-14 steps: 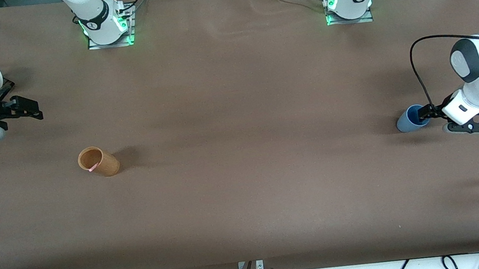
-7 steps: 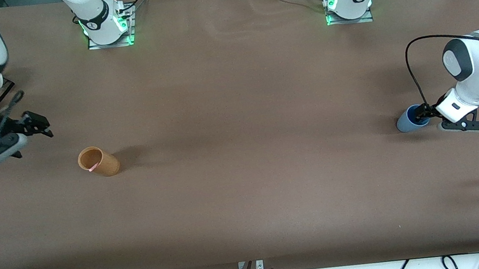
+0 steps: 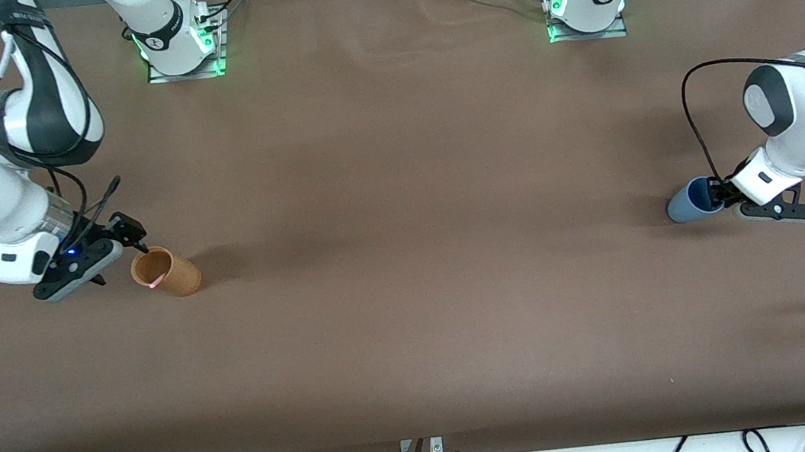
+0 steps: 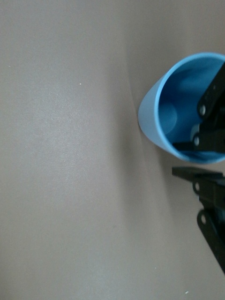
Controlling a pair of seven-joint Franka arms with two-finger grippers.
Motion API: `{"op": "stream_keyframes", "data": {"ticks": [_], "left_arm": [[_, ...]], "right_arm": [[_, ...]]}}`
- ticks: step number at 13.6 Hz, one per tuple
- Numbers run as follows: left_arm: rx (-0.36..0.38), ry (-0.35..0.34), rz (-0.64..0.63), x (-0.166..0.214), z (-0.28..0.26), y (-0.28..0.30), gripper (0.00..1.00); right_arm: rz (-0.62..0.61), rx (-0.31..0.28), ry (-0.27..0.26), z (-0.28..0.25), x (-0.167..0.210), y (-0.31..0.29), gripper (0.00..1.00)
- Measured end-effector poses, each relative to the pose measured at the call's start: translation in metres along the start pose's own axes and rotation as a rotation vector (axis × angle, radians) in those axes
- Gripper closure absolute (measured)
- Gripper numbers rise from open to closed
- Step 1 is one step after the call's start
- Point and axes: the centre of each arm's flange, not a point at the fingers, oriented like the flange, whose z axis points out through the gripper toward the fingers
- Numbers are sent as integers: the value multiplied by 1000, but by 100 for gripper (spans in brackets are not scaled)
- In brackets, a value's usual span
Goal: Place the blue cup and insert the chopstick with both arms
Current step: 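Grasp the pink chopstick in the tan cup with the right gripper, then slide the blue cup toward the table middle with the left gripper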
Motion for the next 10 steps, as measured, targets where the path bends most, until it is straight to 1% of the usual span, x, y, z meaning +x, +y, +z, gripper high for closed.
{"op": "stream_keyframes", "data": {"ticks": [1, 2, 3, 4, 5, 6, 7, 8, 9, 10], "left_arm": [[1, 9, 3, 2, -6, 2, 95], [1, 13, 4, 3, -11, 3, 95], [-5, 3, 5, 4, -16, 4, 95], [-17, -18, 0, 9, -25, 8, 95], [-30, -40, -16, 17, -37, 18, 95], [-40, -56, -27, 29, -54, 33, 95], [-49, -61, -29, 43, -72, 55, 95], [-56, -57, -24, 57, -89, 83, 95], [-63, -47, -19, 70, -102, 115, 95], [-70, -34, -15, 79, -113, 151, 95]], "right_arm": [[5, 4, 4, 11, 1, 0, 7], [12, 12, 8, 22, 2, 1, 7], [16, 18, 15, 32, 4, -1, 11], [14, 19, 24, 39, 7, -3, 12], [12, 19, 29, 45, 9, -5, 18], [11, 21, 29, 50, 10, -5, 18], [11, 22, 27, 53, 10, -5, 26], [11, 23, 26, 54, 10, -5, 37], [11, 23, 26, 55, 10, -5, 52], [11, 23, 26, 55, 10, -5, 59]]}}
